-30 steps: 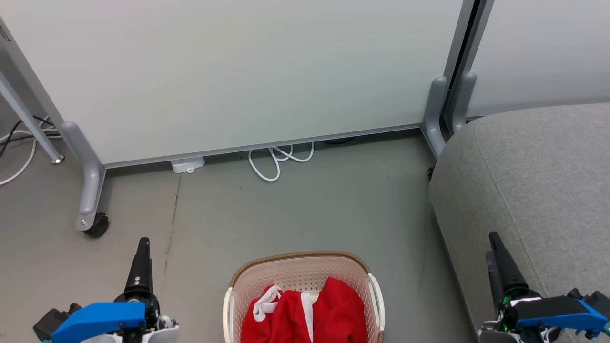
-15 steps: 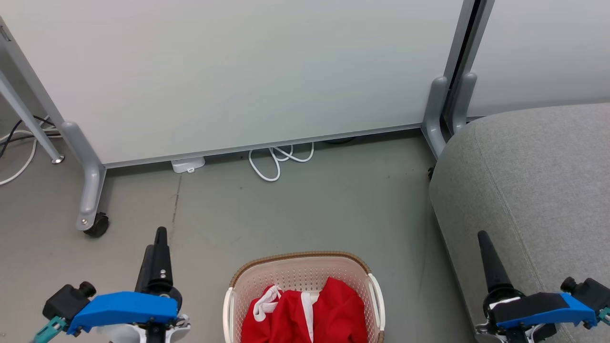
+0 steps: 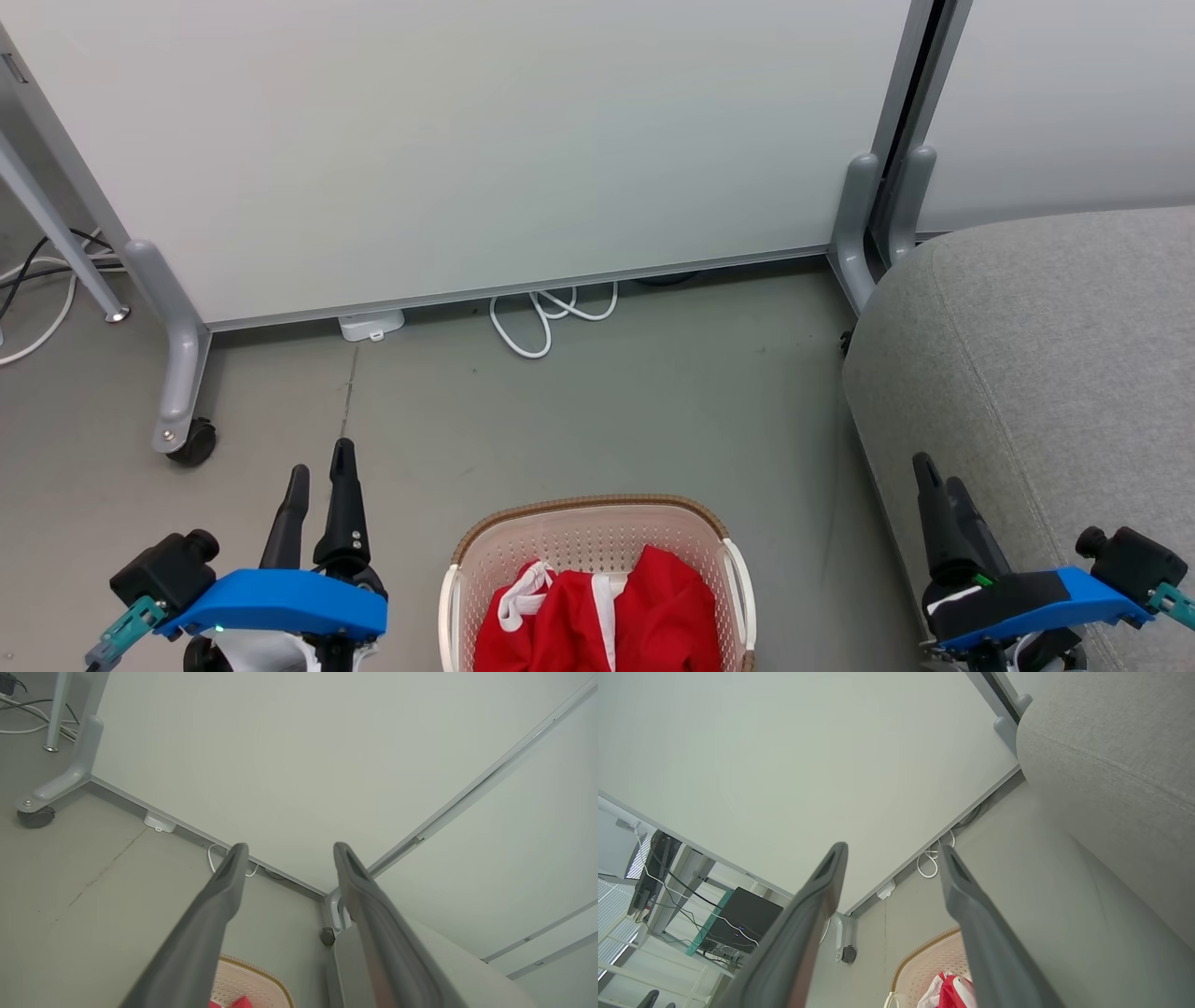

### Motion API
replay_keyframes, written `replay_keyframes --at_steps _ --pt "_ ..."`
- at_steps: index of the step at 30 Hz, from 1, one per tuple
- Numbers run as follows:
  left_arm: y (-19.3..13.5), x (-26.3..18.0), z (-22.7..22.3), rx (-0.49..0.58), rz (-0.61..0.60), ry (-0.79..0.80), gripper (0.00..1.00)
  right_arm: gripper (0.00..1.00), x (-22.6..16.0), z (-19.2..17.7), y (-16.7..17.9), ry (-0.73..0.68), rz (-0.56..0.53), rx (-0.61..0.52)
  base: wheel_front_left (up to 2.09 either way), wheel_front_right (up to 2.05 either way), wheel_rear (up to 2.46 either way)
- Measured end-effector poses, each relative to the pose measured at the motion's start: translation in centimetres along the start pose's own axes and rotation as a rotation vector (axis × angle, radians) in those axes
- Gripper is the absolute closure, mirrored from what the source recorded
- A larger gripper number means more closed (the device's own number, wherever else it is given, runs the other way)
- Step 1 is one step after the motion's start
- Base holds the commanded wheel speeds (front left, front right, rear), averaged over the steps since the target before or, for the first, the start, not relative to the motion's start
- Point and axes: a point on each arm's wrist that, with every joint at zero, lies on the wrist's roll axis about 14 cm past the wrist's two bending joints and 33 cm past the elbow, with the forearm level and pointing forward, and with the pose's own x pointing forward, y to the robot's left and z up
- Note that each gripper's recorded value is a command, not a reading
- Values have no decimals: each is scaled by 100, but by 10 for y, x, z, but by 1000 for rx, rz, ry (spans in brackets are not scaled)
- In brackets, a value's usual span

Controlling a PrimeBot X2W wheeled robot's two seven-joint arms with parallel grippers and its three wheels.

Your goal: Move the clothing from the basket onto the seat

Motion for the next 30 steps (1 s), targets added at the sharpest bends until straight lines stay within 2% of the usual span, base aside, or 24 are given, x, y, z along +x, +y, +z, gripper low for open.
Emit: replay_keyframes --at_steps 15,30 --pt "-5 -2 -5 212 -40 7 0 0 1 -3 12 2 47 -178 0 0 0" --pt "-14 -2 -9 368 -90 1 0 0 2 -5 19 5 81 -344 0 0 0"
